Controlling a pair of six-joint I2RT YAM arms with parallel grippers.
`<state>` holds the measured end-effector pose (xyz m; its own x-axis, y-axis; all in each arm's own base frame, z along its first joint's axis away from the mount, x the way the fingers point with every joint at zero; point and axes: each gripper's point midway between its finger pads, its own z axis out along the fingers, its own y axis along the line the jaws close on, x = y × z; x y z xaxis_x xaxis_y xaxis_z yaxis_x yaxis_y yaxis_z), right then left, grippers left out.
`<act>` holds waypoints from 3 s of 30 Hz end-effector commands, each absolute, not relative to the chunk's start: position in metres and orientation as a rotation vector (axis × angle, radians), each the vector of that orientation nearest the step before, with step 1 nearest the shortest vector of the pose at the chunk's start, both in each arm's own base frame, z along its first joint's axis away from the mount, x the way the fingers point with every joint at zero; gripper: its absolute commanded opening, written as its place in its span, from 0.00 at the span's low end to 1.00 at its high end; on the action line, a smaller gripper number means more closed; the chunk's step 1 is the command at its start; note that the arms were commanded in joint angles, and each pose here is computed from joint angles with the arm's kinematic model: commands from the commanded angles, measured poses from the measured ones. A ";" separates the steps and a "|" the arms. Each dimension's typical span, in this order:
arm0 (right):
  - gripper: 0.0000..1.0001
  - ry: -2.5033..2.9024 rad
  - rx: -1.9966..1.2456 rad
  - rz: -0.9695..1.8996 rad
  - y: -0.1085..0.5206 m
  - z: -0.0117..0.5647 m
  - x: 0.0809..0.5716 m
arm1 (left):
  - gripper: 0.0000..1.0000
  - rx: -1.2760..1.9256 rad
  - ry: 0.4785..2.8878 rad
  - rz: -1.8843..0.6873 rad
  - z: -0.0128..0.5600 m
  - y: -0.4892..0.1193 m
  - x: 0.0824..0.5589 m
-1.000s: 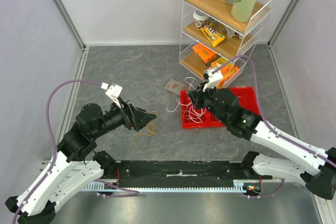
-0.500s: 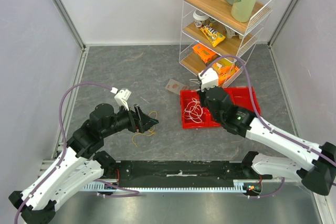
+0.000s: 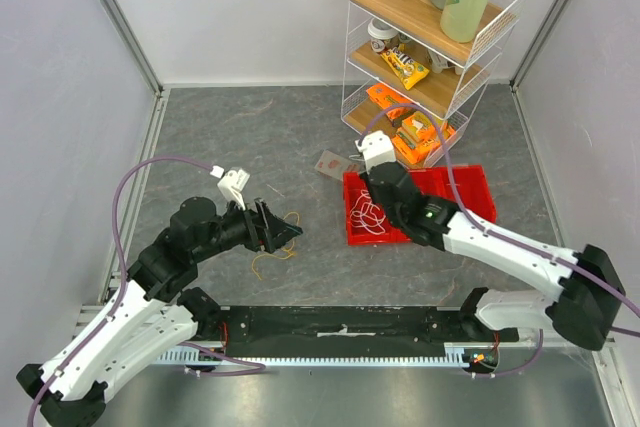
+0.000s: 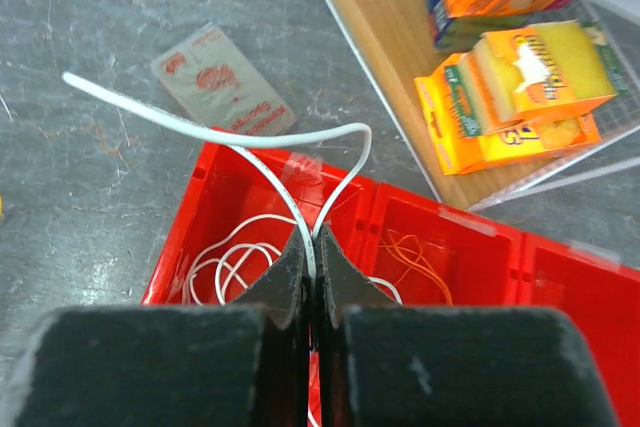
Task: Untangle the cables
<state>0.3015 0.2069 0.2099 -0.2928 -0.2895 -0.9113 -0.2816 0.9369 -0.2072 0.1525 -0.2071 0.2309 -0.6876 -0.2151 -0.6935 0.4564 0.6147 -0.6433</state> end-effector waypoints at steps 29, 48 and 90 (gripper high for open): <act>0.18 2.333 -0.100 0.355 0.219 0.084 0.290 | 0.76 0.023 2.392 -0.899 0.134 -0.203 0.167; 0.73 2.245 -0.262 0.400 0.212 0.159 0.274 | 0.69 0.071 2.524 -0.805 0.078 -0.205 0.169; 0.64 2.206 -0.596 0.550 0.287 0.131 0.262 | 0.61 0.116 2.391 -0.941 0.113 -0.211 0.163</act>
